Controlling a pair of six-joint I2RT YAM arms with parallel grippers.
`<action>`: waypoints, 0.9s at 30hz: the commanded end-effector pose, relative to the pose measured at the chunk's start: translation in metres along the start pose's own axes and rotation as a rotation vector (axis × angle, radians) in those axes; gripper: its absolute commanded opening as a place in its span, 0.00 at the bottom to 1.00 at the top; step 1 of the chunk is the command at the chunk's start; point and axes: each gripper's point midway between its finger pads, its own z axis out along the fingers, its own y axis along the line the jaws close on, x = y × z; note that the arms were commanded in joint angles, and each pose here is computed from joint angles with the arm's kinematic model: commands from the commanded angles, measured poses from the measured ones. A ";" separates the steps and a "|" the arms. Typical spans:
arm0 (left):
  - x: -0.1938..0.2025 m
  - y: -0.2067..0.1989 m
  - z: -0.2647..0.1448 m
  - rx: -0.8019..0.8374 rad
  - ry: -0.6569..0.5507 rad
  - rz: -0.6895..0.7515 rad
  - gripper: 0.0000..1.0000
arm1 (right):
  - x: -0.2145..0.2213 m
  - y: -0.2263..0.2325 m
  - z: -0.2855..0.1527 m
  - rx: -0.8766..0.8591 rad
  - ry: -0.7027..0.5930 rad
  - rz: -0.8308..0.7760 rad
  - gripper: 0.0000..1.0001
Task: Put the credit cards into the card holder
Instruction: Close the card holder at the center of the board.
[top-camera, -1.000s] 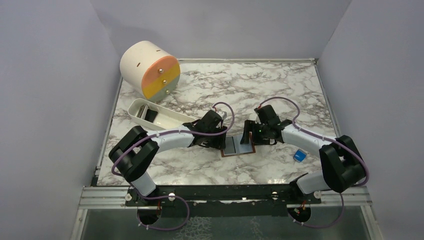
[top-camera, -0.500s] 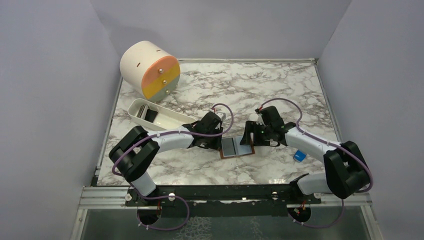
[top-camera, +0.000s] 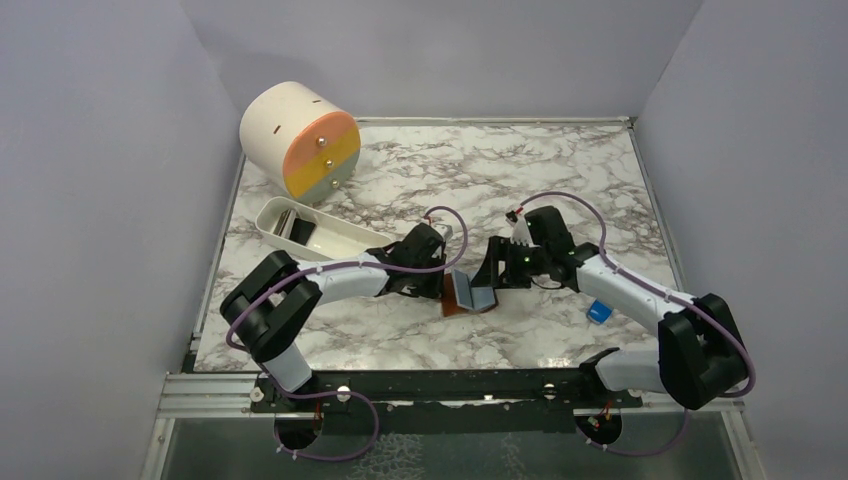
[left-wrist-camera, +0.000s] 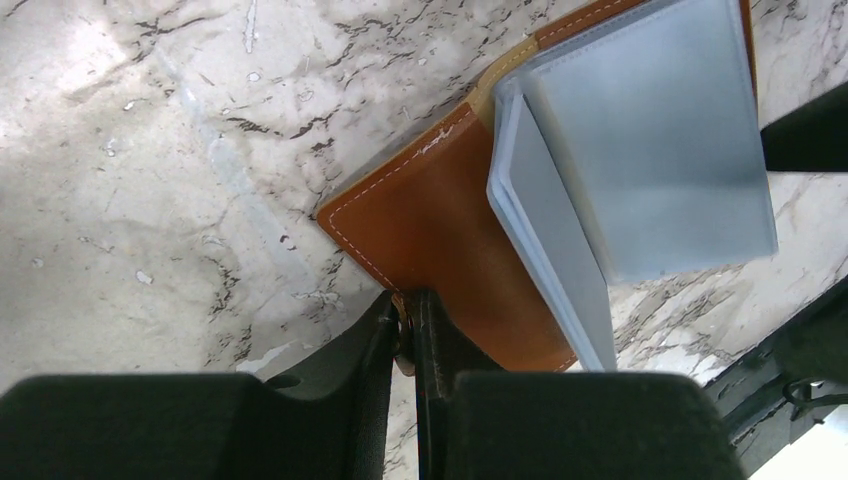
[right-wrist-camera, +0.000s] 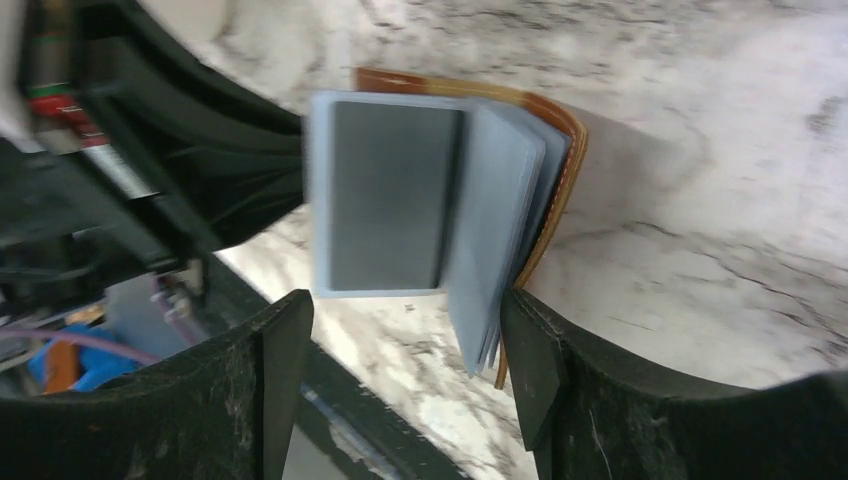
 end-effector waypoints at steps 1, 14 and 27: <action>0.000 -0.031 0.010 0.113 0.009 0.003 0.13 | -0.001 0.057 -0.009 -0.284 0.040 0.011 0.68; -0.002 -0.047 0.011 0.198 -0.007 -0.031 0.13 | 0.000 0.045 0.003 -0.246 0.040 0.025 0.62; -0.002 -0.052 0.004 0.262 -0.054 -0.061 0.12 | 0.004 0.002 0.006 -0.015 0.015 0.009 0.37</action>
